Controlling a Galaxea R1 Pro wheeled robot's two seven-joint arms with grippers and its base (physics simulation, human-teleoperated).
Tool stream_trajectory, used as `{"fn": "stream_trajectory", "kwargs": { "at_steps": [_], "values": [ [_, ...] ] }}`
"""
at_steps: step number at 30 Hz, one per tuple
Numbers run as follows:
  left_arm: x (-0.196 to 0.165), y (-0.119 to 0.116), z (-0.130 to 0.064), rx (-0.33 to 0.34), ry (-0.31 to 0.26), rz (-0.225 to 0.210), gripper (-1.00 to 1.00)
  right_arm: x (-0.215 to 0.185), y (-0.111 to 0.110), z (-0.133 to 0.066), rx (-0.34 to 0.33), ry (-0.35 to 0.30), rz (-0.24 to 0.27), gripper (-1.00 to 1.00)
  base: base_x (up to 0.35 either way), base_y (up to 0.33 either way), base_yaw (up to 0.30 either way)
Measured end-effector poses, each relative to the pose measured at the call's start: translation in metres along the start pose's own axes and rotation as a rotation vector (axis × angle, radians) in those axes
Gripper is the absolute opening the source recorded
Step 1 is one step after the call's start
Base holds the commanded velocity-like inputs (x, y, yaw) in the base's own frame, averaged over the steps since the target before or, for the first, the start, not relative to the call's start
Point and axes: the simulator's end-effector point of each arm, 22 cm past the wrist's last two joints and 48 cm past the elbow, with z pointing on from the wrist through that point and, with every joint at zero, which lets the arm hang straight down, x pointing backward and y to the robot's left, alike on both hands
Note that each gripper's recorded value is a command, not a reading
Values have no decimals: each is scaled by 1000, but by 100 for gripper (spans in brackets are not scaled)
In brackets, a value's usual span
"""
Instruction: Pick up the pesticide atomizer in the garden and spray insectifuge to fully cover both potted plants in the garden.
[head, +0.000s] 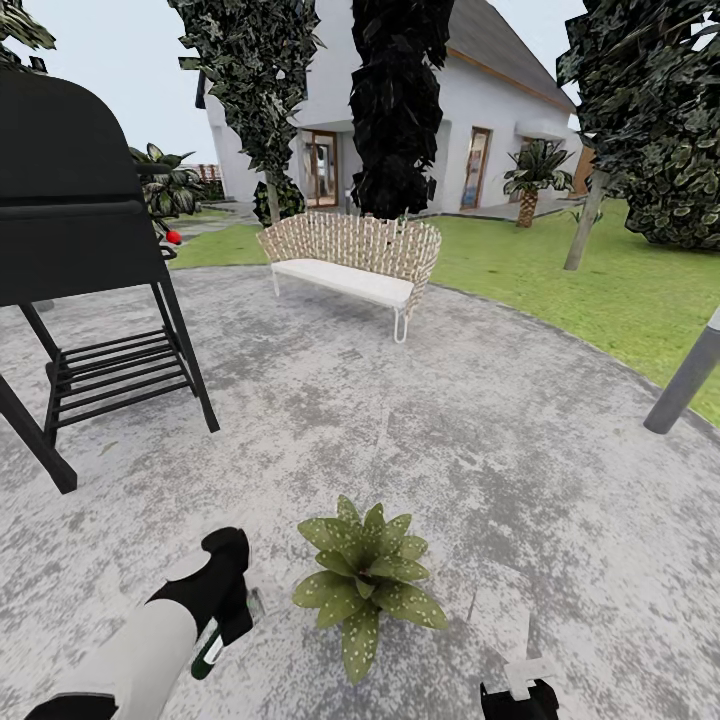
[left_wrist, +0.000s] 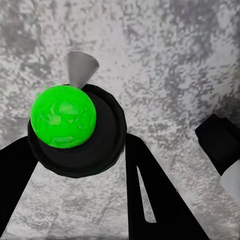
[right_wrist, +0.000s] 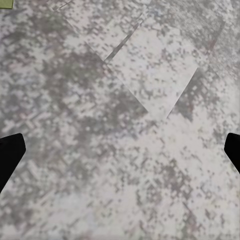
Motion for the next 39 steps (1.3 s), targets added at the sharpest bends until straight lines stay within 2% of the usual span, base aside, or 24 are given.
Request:
{"fn": "stream_trajectory", "kwargs": {
  "at_steps": [7,13,18,26,33,39],
  "values": [
    [10,6,2,-2,5,-22,-100,0,0,0,0,0,0,100,21,2,0],
    [-3,4,-4,-8,-11,-12,-100,0,0,0,1,-1,1,100,144,63,-27],
    [-3,5,-4,-10,-12,-13,-100,0,0,0,1,0,1,100,5,2,-241],
    [-4,6,-4,-13,-13,-12,-100,0,0,0,0,1,1,100,-189,140,-240],
    [-14,14,-17,-35,-42,-11,-100,0,0,0,1,-1,1,100,-12,86,-22],
    [-26,3,-18,-24,-55,8,-100,0,-1,0,1,-1,0,100,0,1,0]
  ]
}}
